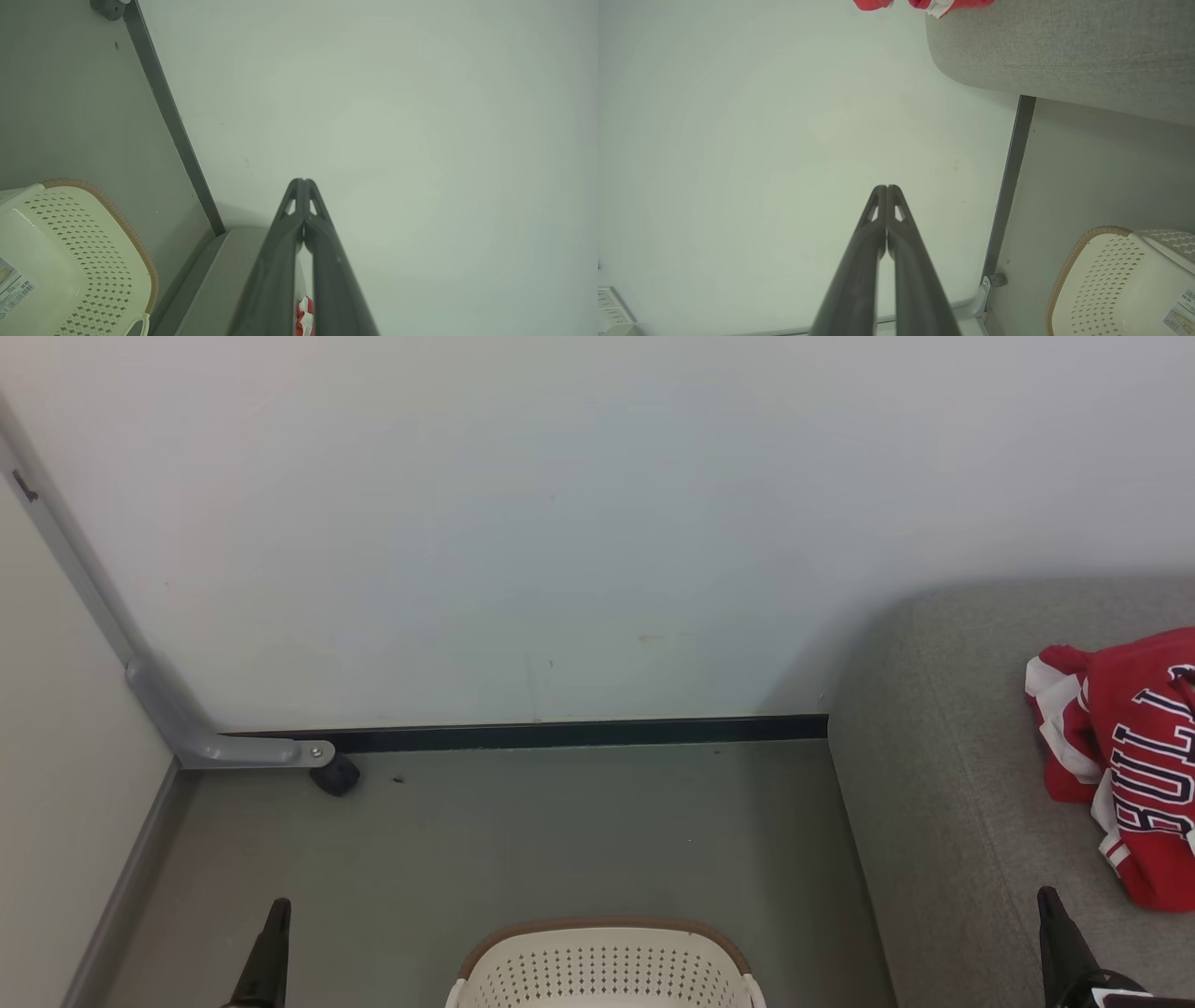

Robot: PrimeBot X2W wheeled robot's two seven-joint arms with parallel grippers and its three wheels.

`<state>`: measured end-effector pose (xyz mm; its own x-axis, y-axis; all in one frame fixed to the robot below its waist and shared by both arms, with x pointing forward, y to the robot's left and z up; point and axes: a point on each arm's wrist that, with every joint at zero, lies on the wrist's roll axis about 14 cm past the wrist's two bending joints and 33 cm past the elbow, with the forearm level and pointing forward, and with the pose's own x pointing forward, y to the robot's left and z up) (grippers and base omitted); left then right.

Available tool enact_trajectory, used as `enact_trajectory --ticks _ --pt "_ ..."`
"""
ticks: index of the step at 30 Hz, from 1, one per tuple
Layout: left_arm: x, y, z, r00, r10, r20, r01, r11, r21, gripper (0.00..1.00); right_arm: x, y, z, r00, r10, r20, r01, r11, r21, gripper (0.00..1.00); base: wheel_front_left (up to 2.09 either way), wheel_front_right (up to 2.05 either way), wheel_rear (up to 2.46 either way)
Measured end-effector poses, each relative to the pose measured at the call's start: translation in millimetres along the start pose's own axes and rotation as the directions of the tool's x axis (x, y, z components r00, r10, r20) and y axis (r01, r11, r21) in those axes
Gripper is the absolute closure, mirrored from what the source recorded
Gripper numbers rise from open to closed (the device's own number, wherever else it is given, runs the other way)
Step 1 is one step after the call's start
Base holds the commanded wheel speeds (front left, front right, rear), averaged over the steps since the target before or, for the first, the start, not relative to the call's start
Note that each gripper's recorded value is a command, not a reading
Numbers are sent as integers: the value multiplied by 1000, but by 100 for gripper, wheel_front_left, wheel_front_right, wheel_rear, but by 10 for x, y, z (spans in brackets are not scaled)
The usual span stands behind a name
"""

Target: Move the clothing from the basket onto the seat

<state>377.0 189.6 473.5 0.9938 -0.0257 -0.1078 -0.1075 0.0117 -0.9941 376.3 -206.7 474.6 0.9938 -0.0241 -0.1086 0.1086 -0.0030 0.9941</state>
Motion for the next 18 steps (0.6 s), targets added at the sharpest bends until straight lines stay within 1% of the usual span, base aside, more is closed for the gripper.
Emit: enact_trajectory --ticks 4,18 --pt "0 -2 0 1000 -2 2 2 1000 -15 100 0 0 0 1000 0 0 0 1000 0 100 0 0 0" --pt "0 -2 -3 1000 -2 2 2 1000 -17 100 0 0 -1 1000 0 0 0 1000 0 100 0 0 0"
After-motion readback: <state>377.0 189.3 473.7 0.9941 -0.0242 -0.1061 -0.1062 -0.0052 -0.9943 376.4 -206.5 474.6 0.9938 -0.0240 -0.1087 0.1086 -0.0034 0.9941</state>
